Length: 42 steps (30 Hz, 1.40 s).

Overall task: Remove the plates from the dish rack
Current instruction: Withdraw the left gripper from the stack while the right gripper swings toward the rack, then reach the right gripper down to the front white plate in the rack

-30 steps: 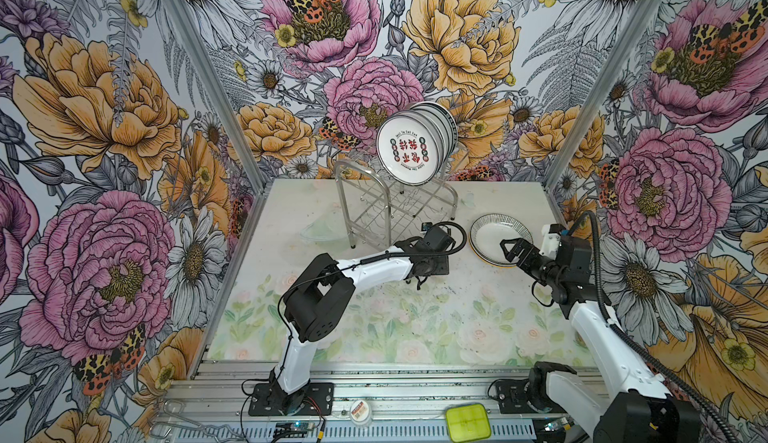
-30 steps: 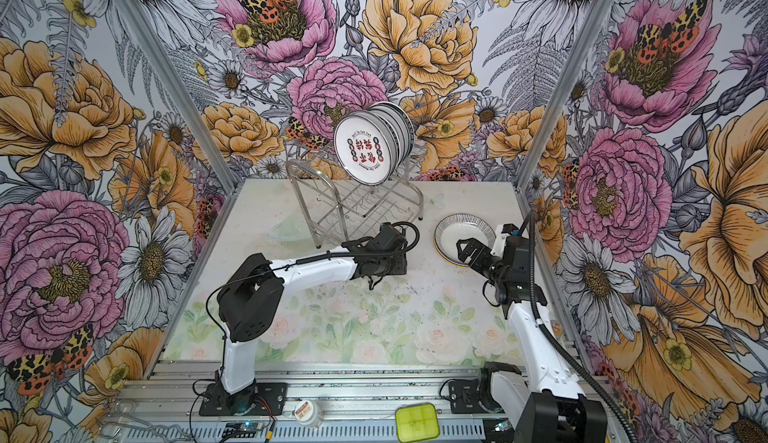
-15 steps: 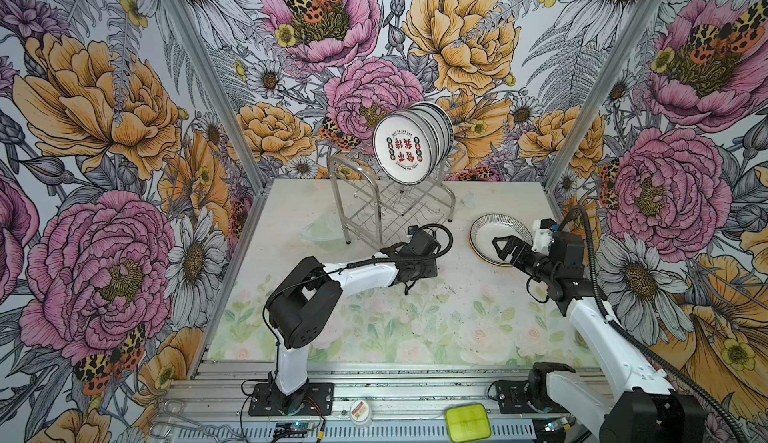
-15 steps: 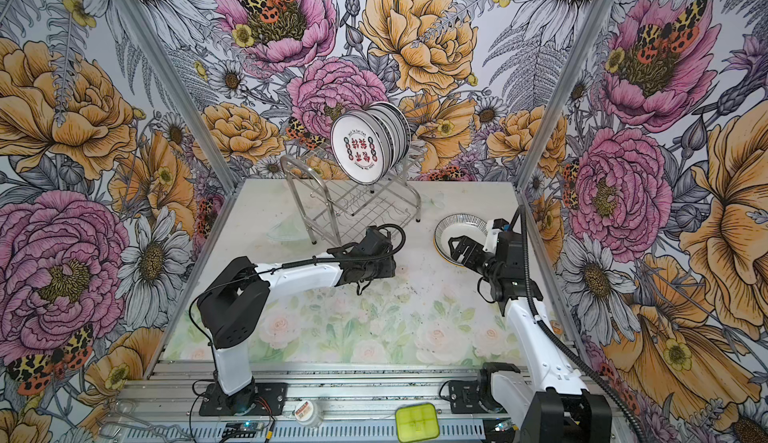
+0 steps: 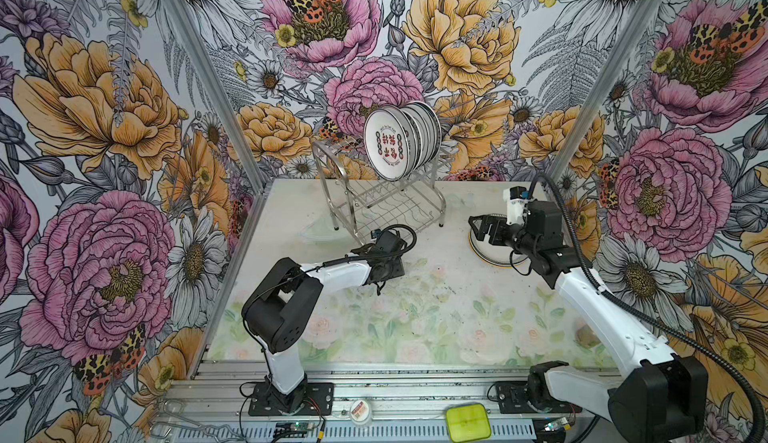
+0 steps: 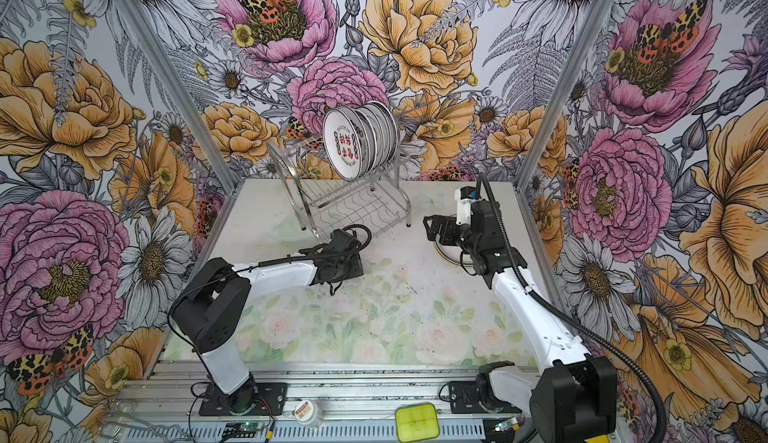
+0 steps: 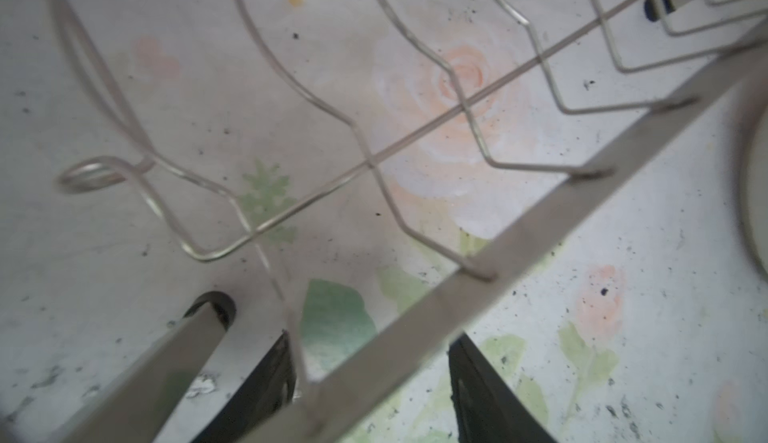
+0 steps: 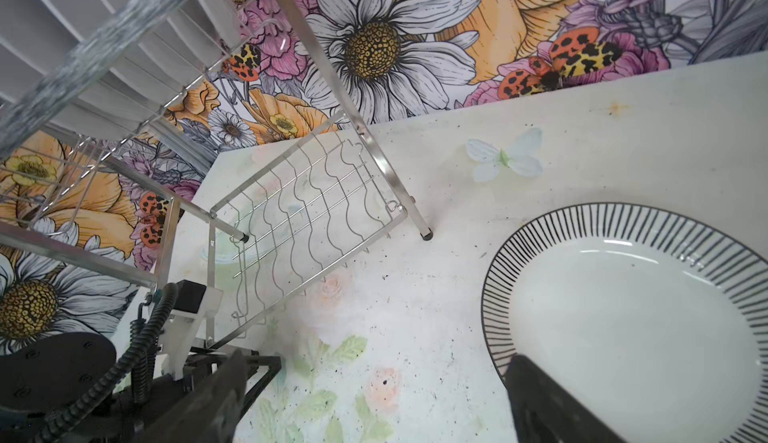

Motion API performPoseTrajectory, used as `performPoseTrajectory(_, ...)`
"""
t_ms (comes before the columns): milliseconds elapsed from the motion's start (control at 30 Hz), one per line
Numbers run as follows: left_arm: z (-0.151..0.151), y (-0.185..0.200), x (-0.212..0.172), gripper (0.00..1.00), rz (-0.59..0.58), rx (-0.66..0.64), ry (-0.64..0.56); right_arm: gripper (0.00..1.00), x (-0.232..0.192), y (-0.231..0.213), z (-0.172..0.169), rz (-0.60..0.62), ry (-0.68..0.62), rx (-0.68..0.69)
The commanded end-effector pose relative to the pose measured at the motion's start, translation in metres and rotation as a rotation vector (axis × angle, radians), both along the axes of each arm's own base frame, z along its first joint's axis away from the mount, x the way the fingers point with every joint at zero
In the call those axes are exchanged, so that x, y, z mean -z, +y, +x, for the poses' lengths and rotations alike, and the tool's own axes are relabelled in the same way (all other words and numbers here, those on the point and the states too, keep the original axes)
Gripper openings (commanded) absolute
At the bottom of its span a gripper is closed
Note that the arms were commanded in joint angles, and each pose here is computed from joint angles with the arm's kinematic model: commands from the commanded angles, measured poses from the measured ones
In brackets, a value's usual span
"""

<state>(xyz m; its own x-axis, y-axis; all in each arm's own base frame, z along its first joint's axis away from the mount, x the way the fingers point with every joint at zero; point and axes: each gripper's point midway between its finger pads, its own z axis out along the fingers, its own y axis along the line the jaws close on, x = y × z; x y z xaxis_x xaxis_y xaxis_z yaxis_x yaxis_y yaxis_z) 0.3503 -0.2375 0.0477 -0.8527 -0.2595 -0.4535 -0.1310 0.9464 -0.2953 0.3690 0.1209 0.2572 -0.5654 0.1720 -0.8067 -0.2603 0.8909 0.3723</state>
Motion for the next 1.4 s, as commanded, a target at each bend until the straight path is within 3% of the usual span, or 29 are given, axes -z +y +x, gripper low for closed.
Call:
performPoseTrajectory(0,0.008,0.025,-0.01,0.59,0.016,-0.063,-0.04,0.97,-0.036,0.007,0.006,-0.134,-0.119,0.023)
performPoseTrajectory(267,0.013,0.062,-0.004,0.59,0.021,-0.111,-0.036,0.91,-0.105,0.061,-0.004,-0.309,-0.337,0.027)
performPoseTrajectory(567,0.005,0.062,-0.02,0.59,-0.021,-0.084,-0.067,0.87,-0.157,0.135,0.008,-0.403,-0.464,0.05)
performPoseTrajectory(900,-0.035,0.064,-0.074,0.61,-0.109,-0.031,-0.162,0.79,-0.172,0.22,0.024,-0.323,-0.491,0.002)
performPoseTrajectory(1133,-0.052,0.096,-0.108,0.63,-0.126,-0.061,-0.232,0.69,-0.17,0.239,0.045,-0.291,-0.483,0.031)
performPoseTrajectory(1367,-0.059,0.123,-0.121,0.64,-0.158,-0.105,-0.272,0.68,-0.172,0.249,0.061,-0.277,-0.491,0.071)
